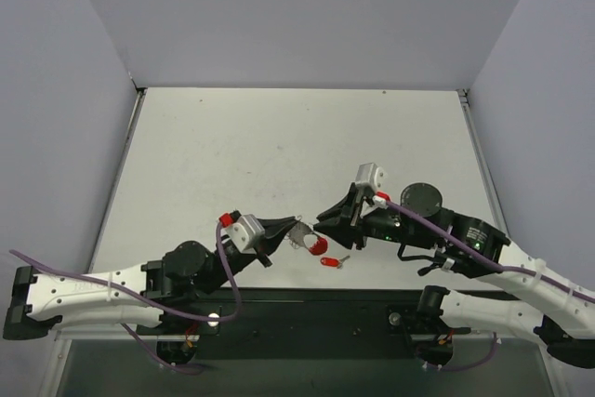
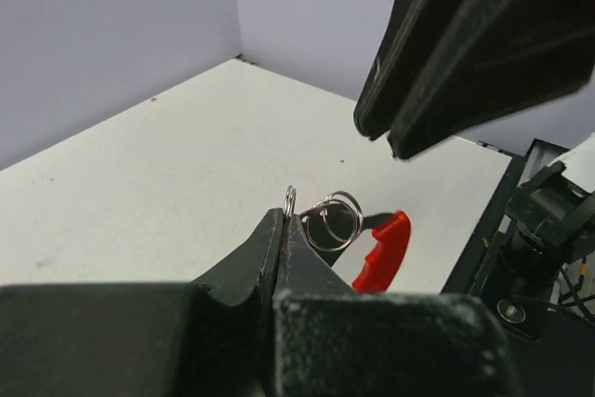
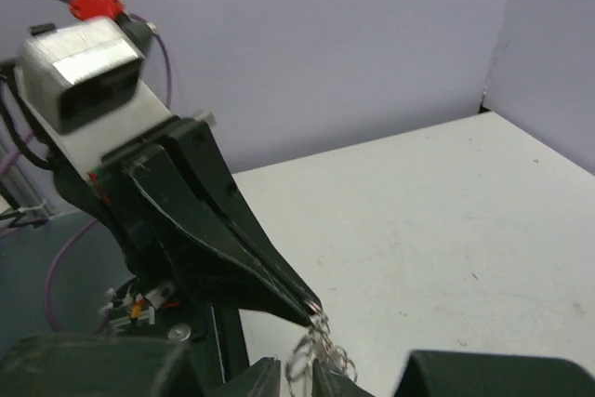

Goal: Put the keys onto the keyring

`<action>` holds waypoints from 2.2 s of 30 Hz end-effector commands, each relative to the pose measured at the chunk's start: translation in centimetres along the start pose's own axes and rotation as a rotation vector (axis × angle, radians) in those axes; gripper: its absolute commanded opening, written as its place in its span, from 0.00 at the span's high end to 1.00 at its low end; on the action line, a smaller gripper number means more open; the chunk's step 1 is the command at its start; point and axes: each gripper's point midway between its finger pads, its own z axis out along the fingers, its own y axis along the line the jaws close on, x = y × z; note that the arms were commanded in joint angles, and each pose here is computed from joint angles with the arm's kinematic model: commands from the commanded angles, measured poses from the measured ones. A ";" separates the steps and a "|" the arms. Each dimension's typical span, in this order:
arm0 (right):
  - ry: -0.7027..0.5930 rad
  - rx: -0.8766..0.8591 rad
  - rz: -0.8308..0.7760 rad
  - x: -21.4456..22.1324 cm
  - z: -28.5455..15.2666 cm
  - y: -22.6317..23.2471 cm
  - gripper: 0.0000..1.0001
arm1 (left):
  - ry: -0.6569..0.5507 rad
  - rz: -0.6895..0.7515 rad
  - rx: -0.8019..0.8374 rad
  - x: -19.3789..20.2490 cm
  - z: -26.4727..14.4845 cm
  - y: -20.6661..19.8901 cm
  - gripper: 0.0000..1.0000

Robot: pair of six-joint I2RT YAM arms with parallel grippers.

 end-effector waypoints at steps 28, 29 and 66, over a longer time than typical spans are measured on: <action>0.558 0.334 0.787 29.7 -0.1 -7.2 0.46 | 0.271 -0.323 -0.093 6.3 -0.8 7.5 1.00; 0.565 0.324 0.794 29.9 0.0 -7.1 0.47 | 0.257 -0.323 -0.075 5.8 -0.8 7.2 1.00; 0.521 0.326 0.819 28.4 1.3 -7.5 1.00 | 0.165 -0.308 -0.040 3.4 -1.2 6.9 1.00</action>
